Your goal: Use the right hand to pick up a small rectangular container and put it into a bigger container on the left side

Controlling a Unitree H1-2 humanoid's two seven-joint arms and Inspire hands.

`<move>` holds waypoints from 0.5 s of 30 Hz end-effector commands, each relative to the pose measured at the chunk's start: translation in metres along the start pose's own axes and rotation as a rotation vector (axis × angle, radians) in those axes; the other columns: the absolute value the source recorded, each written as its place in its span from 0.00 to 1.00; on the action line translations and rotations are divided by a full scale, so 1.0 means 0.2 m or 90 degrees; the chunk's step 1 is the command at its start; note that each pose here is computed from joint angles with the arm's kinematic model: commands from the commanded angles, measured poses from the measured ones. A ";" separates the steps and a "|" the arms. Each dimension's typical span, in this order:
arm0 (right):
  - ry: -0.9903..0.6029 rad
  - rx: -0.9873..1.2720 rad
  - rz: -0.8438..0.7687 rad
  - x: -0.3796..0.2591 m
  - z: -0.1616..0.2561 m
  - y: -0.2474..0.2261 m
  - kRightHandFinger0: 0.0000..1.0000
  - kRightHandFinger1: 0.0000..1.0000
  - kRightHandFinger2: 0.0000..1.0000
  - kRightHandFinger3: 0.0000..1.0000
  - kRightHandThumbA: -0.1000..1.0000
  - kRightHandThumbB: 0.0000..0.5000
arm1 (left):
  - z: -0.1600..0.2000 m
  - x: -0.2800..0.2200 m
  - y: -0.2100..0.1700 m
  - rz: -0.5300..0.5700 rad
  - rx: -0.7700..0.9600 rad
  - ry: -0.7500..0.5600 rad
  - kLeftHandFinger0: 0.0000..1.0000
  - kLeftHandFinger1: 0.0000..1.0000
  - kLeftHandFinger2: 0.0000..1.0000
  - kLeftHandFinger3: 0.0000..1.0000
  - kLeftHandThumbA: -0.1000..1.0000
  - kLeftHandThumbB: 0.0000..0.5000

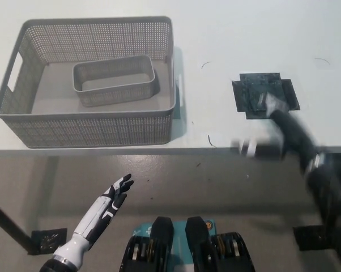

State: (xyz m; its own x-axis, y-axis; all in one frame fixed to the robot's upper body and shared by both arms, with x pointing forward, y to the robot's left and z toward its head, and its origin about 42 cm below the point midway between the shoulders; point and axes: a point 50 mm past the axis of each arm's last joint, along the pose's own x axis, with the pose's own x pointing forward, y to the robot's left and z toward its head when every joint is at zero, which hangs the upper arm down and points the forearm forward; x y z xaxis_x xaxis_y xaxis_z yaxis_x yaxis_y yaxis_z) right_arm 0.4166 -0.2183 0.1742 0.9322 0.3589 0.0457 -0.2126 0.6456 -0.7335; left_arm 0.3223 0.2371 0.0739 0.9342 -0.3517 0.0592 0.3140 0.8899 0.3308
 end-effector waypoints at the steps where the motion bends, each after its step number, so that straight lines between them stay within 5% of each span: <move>1: -0.436 0.135 -0.301 -0.73 0.61 0.17 1.00 1.00 1.00 1.00 1.00 0.56 | 0.13 0.14 0.05 0.001 0.015 -0.086 1.00 1.00 1.00 1.00 1.00 0.53; 6: -0.316 0.180 -0.292 -0.71 0.39 0.28 1.00 1.00 1.00 1.00 1.00 0.59 | 0.12 0.13 0.05 0.002 0.012 -0.086 1.00 1.00 1.00 1.00 1.00 0.52; 15: -0.149 0.241 -0.240 -0.57 0.04 0.41 1.00 1.00 1.00 1.00 1.00 0.46 | 0.14 0.16 0.05 0.007 0.016 -0.089 1.00 1.00 1.00 1.00 1.00 0.52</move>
State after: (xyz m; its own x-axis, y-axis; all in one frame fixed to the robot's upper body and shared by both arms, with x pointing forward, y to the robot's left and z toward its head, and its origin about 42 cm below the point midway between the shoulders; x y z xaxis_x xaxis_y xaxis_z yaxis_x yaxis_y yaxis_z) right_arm 0.2731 -0.1935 0.0986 0.9333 0.3148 0.1725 -0.1723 0.8143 -0.5542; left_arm 0.3338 0.2340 0.0815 0.9299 -0.3587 0.0819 0.3129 0.8880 0.3370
